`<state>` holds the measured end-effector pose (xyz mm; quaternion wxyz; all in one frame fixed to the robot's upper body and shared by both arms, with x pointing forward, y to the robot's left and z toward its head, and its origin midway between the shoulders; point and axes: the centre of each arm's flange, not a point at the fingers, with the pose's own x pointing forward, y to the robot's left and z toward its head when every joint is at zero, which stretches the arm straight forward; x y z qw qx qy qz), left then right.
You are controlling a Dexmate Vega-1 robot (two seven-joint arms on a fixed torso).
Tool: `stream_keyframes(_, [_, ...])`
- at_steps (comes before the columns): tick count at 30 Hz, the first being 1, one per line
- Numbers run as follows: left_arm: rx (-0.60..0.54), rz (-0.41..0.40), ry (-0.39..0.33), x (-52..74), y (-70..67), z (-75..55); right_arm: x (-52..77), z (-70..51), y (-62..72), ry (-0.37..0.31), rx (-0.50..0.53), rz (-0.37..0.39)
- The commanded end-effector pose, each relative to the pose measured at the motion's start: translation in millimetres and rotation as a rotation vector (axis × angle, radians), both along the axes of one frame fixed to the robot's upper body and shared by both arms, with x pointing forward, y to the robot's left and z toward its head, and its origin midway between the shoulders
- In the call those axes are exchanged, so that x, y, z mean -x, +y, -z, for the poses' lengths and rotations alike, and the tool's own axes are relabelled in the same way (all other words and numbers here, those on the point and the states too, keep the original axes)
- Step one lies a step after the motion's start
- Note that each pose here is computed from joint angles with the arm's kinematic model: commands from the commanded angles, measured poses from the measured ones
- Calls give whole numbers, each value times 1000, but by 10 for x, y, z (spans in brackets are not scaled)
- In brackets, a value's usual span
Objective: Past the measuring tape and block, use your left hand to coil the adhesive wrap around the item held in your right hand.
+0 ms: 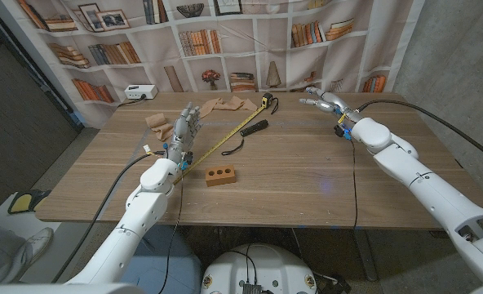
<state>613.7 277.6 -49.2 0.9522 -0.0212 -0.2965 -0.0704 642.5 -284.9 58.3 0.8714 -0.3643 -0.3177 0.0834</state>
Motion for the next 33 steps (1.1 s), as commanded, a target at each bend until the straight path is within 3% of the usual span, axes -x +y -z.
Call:
stream_keyframes(1, [2, -5, 8, 22, -15, 44, -4, -71, 42, -17, 95, 47])
stream_keyframes(33, [9, -12, 16, 17, -42, 77, -72, -309, 264, -102, 309, 139])
